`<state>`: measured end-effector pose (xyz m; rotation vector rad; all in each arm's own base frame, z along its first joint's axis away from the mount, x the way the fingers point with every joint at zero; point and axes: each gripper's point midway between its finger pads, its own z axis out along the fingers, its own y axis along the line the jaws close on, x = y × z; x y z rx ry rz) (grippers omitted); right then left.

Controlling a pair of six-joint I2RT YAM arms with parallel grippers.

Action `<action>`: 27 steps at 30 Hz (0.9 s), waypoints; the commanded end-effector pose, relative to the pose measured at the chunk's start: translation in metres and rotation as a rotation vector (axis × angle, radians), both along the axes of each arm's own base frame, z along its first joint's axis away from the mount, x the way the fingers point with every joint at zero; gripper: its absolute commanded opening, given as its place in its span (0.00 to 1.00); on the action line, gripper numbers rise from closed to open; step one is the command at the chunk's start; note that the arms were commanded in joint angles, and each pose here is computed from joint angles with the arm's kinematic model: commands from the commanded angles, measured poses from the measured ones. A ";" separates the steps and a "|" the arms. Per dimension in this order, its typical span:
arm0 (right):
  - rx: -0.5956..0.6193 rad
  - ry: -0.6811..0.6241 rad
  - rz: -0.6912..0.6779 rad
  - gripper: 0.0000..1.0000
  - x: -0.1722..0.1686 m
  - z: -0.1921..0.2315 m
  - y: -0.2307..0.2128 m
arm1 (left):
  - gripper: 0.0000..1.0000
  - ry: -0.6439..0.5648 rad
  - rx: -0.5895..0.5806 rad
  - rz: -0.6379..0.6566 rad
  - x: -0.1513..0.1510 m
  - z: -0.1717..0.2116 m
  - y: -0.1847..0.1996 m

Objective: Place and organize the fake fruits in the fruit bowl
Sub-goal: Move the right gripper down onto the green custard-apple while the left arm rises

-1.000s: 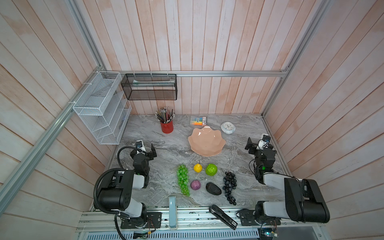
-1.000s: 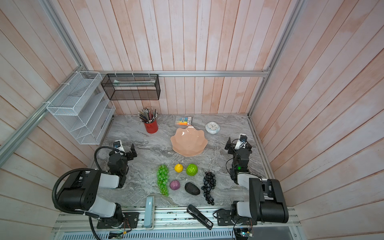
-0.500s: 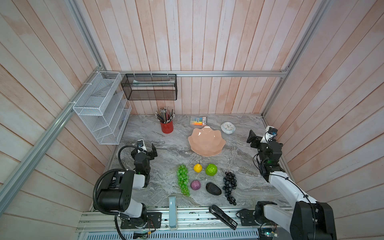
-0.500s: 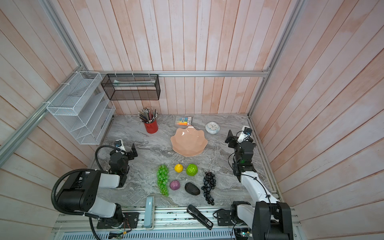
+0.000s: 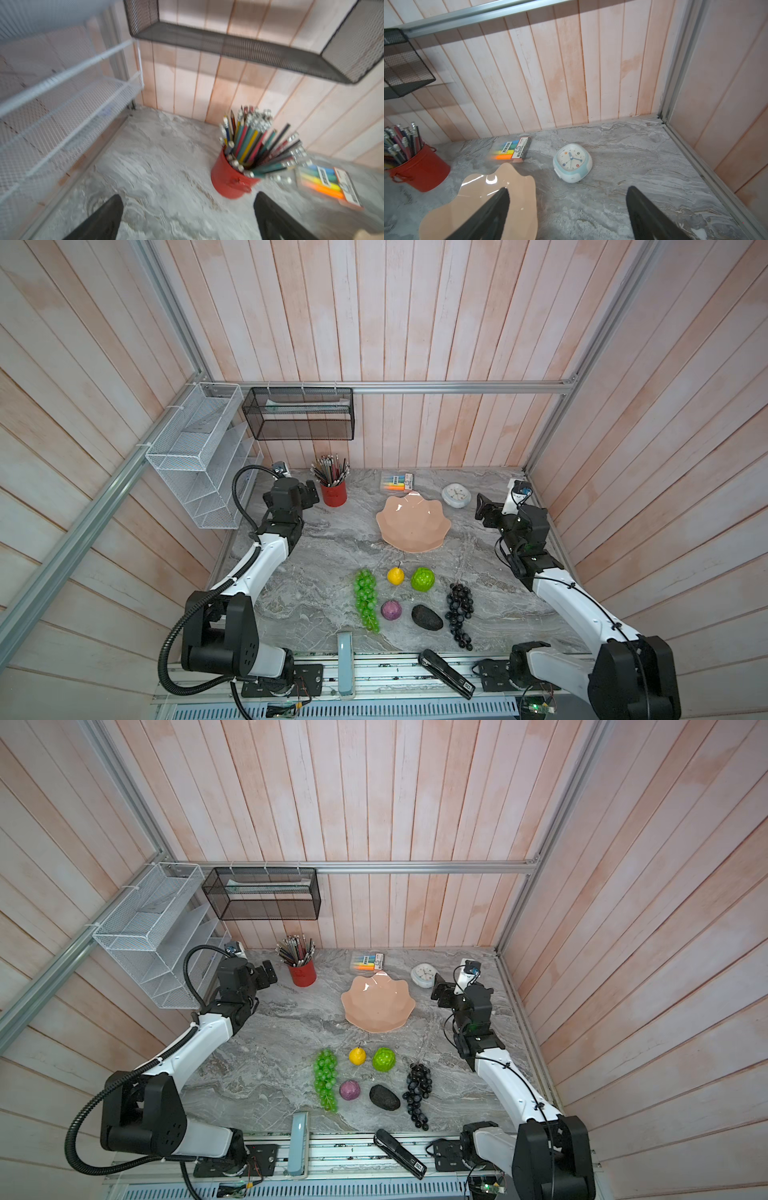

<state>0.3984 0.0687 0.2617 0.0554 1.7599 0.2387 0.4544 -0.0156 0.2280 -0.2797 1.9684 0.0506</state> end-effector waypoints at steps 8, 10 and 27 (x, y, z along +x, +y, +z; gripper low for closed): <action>-0.046 0.461 0.359 0.87 -0.052 -0.080 0.112 | 1.00 0.289 -0.097 -0.198 -0.056 -0.042 -0.079; -0.080 0.537 0.419 0.87 -0.069 -0.096 0.131 | 1.00 0.282 -0.108 -0.193 -0.061 -0.042 -0.080; -0.193 0.839 0.596 0.92 -0.132 -0.184 0.175 | 1.00 0.229 -0.275 -0.266 -0.072 -0.028 -0.101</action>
